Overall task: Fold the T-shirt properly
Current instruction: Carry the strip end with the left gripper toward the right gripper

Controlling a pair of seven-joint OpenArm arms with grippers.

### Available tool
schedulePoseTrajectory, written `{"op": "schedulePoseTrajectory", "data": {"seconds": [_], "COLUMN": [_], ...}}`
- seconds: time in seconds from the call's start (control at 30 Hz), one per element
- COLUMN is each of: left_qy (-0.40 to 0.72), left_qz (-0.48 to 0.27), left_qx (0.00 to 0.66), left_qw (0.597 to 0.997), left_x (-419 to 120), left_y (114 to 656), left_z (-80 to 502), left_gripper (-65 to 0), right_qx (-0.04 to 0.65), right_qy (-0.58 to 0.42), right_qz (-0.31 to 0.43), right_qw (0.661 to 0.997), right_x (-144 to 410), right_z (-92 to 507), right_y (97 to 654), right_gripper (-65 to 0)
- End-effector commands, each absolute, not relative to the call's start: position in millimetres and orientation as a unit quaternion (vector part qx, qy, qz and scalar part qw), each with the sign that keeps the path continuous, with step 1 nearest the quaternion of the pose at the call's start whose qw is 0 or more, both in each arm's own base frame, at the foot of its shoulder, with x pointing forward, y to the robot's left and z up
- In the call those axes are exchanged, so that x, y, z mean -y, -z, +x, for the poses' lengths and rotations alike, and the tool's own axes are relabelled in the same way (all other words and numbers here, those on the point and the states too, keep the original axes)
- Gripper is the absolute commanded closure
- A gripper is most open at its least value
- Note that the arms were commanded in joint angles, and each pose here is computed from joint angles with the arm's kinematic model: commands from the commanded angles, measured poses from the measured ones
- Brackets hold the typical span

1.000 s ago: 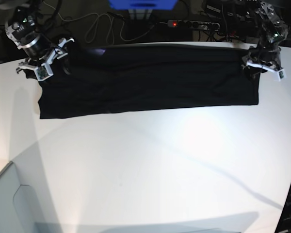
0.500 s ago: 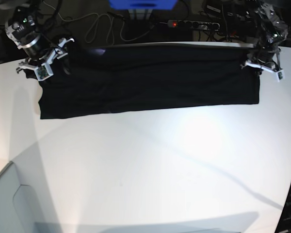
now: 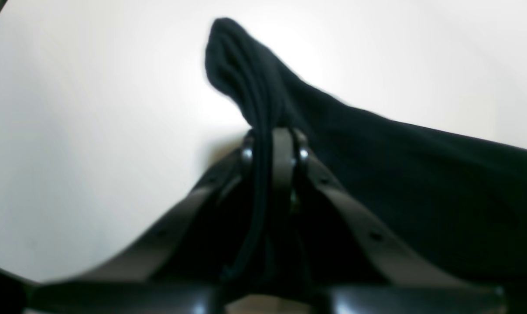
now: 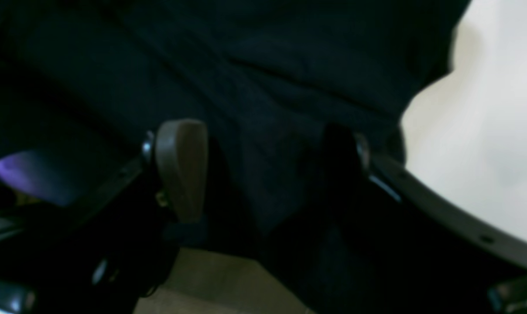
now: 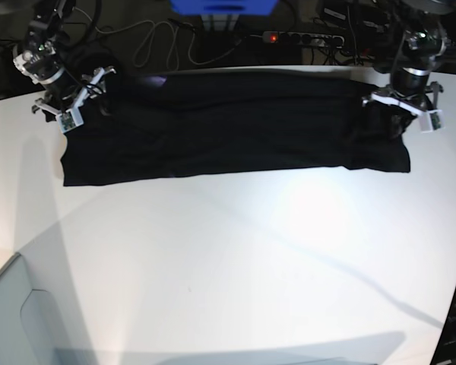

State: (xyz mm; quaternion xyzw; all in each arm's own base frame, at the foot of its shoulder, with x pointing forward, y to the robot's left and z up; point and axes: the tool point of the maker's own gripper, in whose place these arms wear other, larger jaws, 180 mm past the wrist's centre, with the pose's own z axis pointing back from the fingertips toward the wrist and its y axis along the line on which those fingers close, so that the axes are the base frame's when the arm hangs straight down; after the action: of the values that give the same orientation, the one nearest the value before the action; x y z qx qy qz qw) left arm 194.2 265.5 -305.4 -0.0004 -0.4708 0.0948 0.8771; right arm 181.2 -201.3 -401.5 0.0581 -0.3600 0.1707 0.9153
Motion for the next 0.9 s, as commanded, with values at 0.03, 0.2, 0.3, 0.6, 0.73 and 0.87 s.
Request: {"op": "schedulePoseTrajectory", "data": {"seconds": [0.03,0.2,0.3,0.6,0.73,0.87], "left_qy": [-0.07,-0.048,-0.035,0.022,0.045,0.067], "left_qz": [-0.02,-0.06,-0.083,-0.182,-0.225,-0.257], "left_qx": [0.486,0.478,0.476,0.454,0.44,0.436], "left_qw": [0.871,0.875,0.875,0.872,0.868,0.86], "left_x": [-246,-216,-197,-118,-81,-54], "left_y": [297,304,305,314,316,314], "left_z": [199,204,207,208,203,204], "left_gripper": [0.0,0.0,0.0,0.0,0.0,0.0], "right_qx": [0.377,0.368,0.361,0.359,0.359,0.358], "right_qy": [-0.177,-0.168,-0.167,-0.169,-0.169,-0.169], "right_qz": [0.065,0.07,0.068,0.066,0.066,0.066], "right_qw": [0.907,0.912,0.915,0.916,0.916,0.916], "right_x": [201,209,217,221,221,221], "right_z": [190,198,200,201,201,201], "right_y": [396,408,414,415,415,415], "right_gripper": [-40.2,-40.2,-40.2,-40.2,-40.2,-40.2]}}
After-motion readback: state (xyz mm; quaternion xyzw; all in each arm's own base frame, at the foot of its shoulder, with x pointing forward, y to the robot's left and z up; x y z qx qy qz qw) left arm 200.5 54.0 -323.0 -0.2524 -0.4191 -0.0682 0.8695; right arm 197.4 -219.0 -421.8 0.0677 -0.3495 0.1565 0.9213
